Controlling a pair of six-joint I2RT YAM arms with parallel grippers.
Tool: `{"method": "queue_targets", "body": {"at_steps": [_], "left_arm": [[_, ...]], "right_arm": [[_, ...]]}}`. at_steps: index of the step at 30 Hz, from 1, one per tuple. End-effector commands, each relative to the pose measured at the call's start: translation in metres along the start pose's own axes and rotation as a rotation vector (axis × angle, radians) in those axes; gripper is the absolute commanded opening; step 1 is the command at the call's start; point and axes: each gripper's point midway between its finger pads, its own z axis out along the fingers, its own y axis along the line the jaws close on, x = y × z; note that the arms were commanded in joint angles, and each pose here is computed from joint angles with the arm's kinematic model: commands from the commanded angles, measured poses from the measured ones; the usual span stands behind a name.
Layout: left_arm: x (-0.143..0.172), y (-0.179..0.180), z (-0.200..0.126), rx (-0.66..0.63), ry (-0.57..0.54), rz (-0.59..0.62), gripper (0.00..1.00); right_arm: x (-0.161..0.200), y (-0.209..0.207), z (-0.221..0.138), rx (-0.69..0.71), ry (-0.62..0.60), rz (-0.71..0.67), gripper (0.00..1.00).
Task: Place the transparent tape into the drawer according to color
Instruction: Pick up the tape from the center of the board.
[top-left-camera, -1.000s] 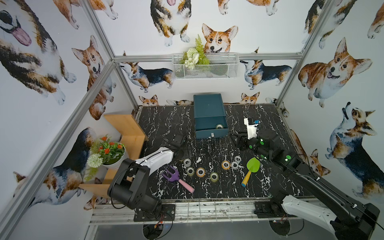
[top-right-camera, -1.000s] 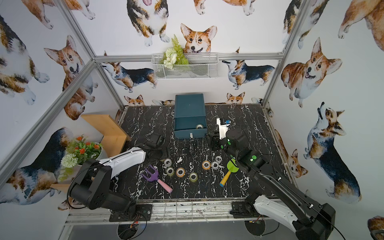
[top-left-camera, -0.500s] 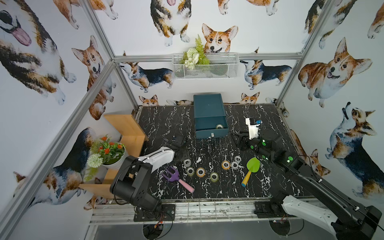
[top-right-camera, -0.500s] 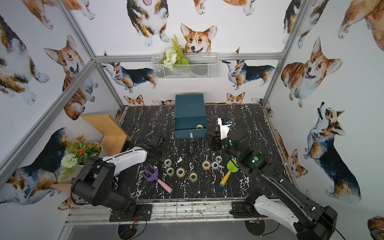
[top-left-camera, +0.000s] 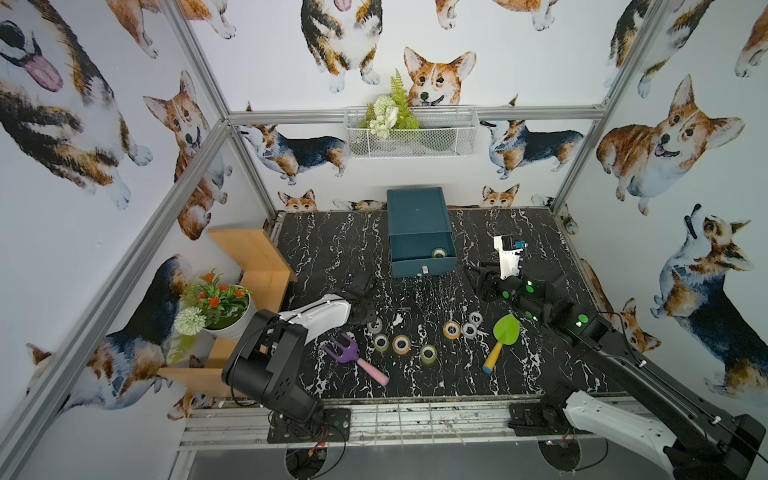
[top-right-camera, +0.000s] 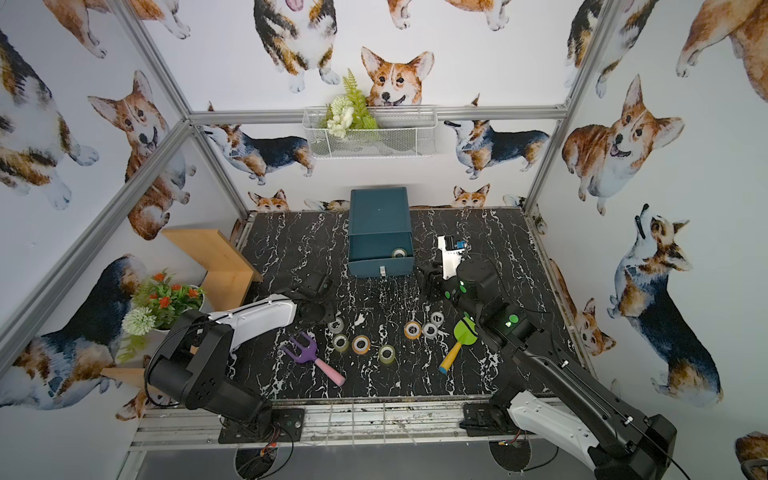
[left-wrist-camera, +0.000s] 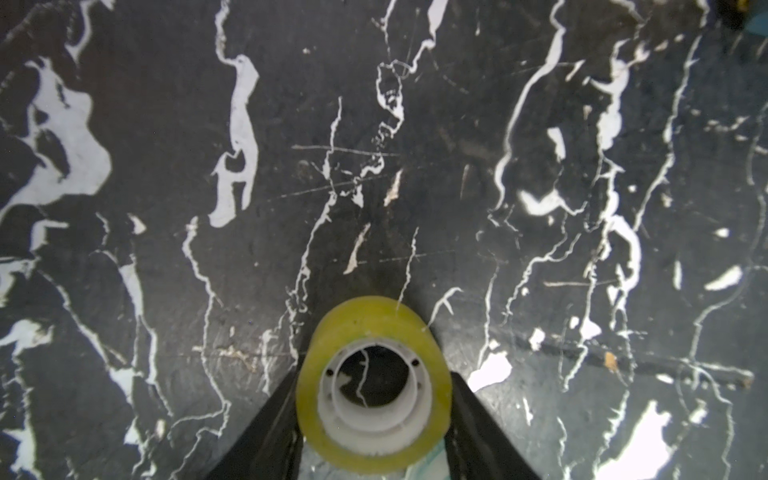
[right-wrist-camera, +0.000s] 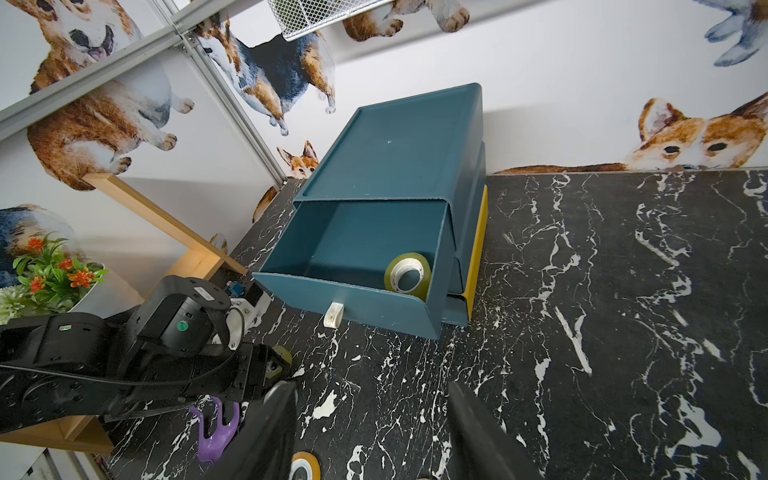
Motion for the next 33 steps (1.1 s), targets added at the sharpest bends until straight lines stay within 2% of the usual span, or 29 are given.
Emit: {"method": "queue_targets", "body": {"at_steps": [1,9,13,20,27,30,33], "left_arm": [[-0.002,0.0,-0.003,0.0,-0.005,0.005,0.53],[-0.015,-0.005,-0.023,0.02,-0.047,0.019,0.49],[-0.025,-0.013,-0.049,0.074,-0.081,0.03,0.49],[-0.051,-0.024,-0.129,0.171,-0.189,0.069,0.48],[-0.091,-0.027,-0.236,0.247,-0.381,0.076,0.49],[-0.106,-0.044,-0.266,0.322,-0.423,0.089,0.49],[-0.121,-0.073,-0.278,0.392,-0.451,0.113,0.49]], "right_arm": [[-0.008,0.001,0.001,-0.001,-0.037,0.005,0.62],[-0.007,0.0,0.003,-0.001,-0.035,0.009,0.62],[-0.006,-0.001,0.003,0.002,-0.036,0.009,0.62],[-0.004,0.001,0.007,-0.007,-0.033,0.018,0.62],[-0.004,0.003,0.008,-0.017,-0.031,0.026,0.62],[-0.005,0.002,0.008,-0.013,-0.033,0.027,0.62],[-0.007,0.001,0.007,-0.003,-0.036,0.029,0.62]]}}
